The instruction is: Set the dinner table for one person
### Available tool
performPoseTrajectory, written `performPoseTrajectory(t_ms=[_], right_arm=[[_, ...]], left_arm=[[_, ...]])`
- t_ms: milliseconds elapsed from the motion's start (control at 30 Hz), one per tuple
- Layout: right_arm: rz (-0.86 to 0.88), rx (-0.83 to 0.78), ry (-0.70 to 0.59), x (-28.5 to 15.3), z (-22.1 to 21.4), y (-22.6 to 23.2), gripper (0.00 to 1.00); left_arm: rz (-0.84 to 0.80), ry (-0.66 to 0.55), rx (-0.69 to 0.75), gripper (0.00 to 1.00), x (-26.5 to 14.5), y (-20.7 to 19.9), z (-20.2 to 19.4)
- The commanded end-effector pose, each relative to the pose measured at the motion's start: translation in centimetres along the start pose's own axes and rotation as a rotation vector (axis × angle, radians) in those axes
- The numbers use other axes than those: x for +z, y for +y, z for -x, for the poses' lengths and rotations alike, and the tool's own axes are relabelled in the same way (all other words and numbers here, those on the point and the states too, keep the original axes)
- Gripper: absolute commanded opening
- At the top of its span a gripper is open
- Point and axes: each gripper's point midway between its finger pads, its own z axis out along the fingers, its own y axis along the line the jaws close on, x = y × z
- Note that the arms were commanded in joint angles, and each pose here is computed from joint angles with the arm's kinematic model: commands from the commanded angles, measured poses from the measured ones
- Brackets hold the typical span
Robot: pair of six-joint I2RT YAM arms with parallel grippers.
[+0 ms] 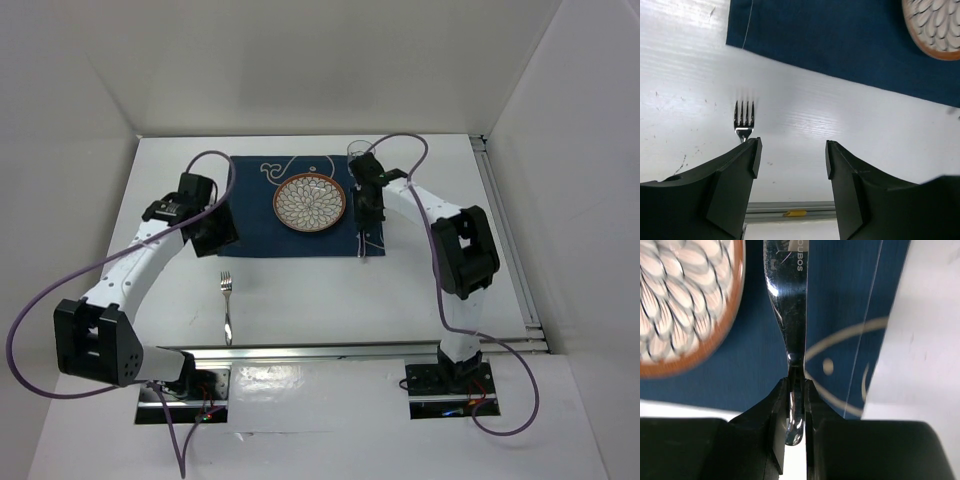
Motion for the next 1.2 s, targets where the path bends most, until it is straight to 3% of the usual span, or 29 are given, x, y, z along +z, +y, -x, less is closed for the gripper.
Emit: performPoseTrajectory(t_ms=[0,567,700,800,967,1033,1167], right_arm=[[0.037,-0.013,-0.088,0.4,4.3,0.4,0.00],[0.079,0.011,-0.051,5.3,6.2,-1.4,0.00],[0.076,0.002,-0.043,5.7,5.9,-1.5,0.14],[0.076,0.002,-0.043,5.7,5.9,-1.5,0.31],[0.070,0.005,-0.095,2.7,7.3,-1.2,0.77],[0.071,-0.003,-0.119,0.9,7.4,-0.9,0.83],[0.081,0.002,-0.176,-2.8,7.6,-0.7,0.85]], left_arm=[[0.007,-0.031,-0.026,0.70,-0.4,0.4,0.0],[0.038,-0.003,-0.026,0.73,0.1,1.3,-1.1],[0.068,0.050,-0.030,0.86,1.2,2.2,-3.0],[0.090,0.089,-0.040,0.87,1.9,2.9,-4.6],[0.139,0.142,-0.090,0.87,2.5,4.4,-7.4],[0.149,0.161,-0.088,0.83,2.6,4.7,-8.5],[0.206,0.205,-0.104,0.76,3.8,6.2,-11.6]])
